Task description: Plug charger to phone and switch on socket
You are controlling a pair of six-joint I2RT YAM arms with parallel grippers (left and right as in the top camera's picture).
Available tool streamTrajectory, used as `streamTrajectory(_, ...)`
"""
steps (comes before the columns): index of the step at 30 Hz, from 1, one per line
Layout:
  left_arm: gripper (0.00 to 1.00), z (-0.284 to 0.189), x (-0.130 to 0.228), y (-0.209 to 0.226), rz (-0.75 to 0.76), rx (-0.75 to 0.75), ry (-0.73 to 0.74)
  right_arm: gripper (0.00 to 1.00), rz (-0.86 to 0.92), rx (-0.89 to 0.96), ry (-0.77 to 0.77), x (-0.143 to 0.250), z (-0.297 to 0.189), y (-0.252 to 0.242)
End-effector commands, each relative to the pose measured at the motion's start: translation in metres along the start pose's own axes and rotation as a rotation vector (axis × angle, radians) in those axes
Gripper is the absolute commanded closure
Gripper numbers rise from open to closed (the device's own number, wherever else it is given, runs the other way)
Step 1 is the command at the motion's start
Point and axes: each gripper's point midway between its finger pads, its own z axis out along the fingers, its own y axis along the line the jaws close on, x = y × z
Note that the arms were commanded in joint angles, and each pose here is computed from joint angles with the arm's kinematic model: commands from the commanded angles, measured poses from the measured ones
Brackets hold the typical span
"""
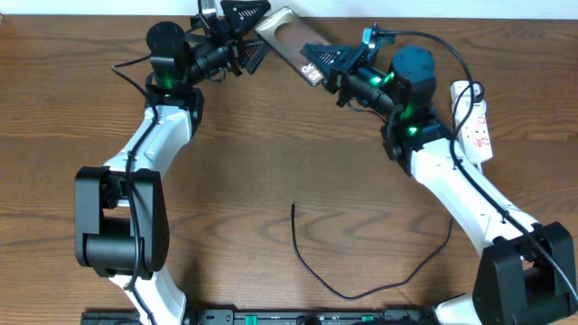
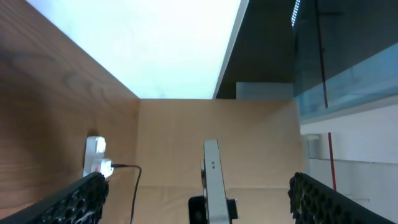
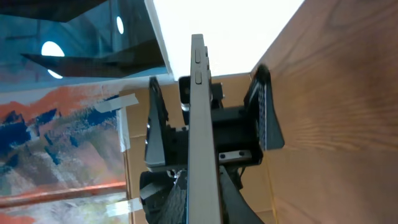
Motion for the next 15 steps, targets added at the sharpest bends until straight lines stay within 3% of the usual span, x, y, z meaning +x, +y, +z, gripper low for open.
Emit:
streamTrajectory(1,0.07,0.0064,0.0008,-0.0180,0.029,0.032,-0.032,0.99,0.020,-0.039,-0.009,0.0056,0.0036,0.0164)
streamTrajectory(8,0.07,0.0122,0.0089,-0.0176,0.023,0.033,-0.015,0.99,0.042,-0.037,0.002,0.0132,0.0071,0.0158)
streamTrajectory(12,0.47,0.0123,0.0092,-0.0175,0.023,0.032,-0.013,0.99,0.045,-0.036,0.003,0.0136,0.0073,0.0157)
streamTrajectory(15,0.63,0.0123,0.0092,-0.0175,0.023,0.032,-0.013,0.99,0.045,-0.036,0.004,0.0136,0.0073,0.0156)
